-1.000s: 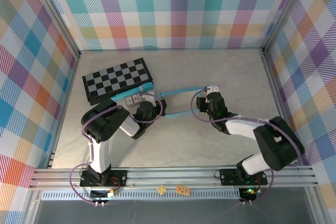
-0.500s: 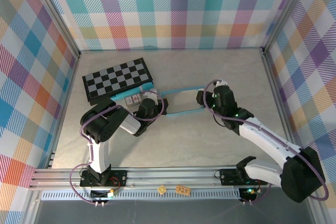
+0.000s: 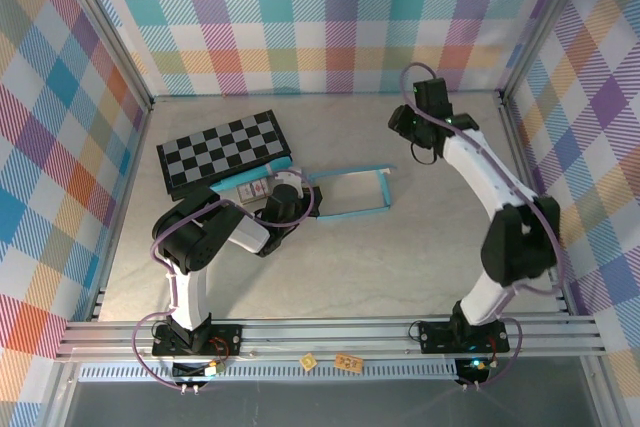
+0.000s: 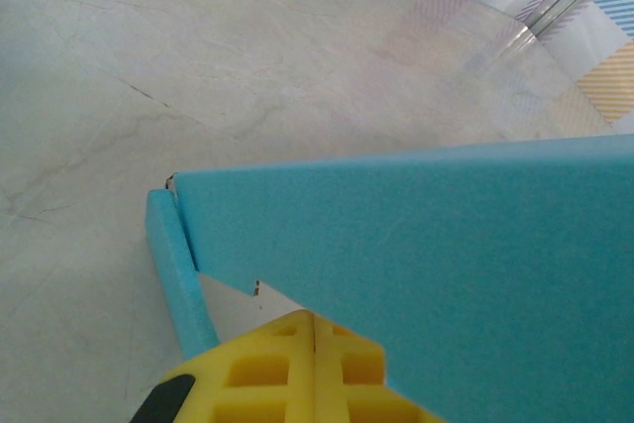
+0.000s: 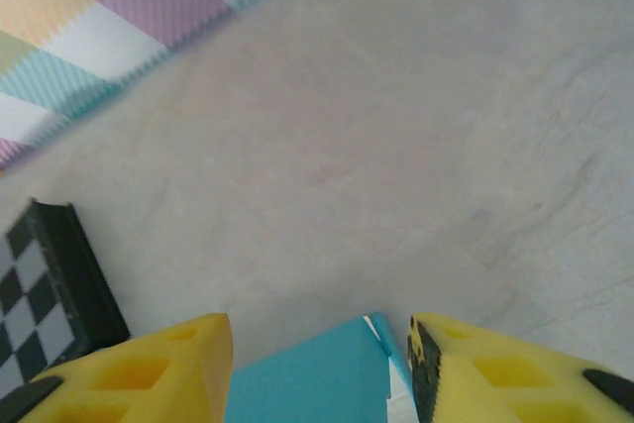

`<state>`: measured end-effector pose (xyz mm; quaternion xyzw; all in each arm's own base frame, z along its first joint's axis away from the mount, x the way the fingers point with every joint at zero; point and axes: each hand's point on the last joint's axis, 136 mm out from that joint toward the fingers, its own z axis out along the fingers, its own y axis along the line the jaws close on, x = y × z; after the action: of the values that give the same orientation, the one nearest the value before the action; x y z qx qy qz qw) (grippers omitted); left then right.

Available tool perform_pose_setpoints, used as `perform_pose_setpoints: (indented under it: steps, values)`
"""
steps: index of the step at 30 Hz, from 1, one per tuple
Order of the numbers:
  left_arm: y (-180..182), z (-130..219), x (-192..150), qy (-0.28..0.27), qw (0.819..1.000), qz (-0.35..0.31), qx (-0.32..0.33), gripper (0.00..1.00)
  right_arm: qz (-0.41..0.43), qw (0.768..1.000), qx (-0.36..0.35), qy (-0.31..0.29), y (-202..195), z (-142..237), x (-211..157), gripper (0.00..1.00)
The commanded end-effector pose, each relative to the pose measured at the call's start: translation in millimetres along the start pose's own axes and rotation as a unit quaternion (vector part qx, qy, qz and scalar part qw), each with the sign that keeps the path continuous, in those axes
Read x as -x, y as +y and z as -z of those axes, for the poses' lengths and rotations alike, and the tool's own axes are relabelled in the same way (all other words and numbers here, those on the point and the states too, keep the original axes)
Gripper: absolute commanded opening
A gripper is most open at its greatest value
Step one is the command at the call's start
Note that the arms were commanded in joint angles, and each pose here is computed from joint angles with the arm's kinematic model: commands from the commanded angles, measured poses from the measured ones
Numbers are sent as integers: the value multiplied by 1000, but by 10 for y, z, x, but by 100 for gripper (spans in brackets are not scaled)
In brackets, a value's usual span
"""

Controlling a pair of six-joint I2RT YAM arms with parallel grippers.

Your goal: Fold the paper box

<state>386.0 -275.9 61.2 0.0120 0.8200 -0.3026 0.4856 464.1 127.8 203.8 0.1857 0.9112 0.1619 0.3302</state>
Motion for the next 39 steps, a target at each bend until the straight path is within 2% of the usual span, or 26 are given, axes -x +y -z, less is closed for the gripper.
perform_pose_setpoints:
  steps: [1, 6, 13, 17, 25, 37, 38, 39]
  values:
    - [-32, -7, -85, 22, 1000, -14, 2, 0, 5, 993, -19, 117, -124, -128, -366, 49]
    - [-41, -20, -68, 21, 1000, -14, 3, 0, -10, 983, 6, 183, -142, -396, -556, 49]
    - [-43, -36, -65, 22, 1000, -15, 4, 0, -38, 972, 18, 232, -154, -480, -813, 45]
    - [-59, -58, -63, 23, 1000, -15, 1, 0, -58, 968, 34, 241, -127, -492, -891, 41]
    - [-77, -89, -60, 25, 1000, -15, -2, 0, -66, 965, 27, 252, -208, -481, -1009, 40]
    - [-112, -115, -45, 26, 1000, -12, -8, 0, -88, 962, 28, 256, -303, -560, -1179, 27]
    - [-120, -109, -37, 26, 1000, -11, -9, 0, -89, 963, 27, 255, -313, -566, -1186, 26]
    - [-134, -102, -23, 26, 1000, -9, -10, 5, -89, 963, 27, 253, -312, -562, -1181, 26]
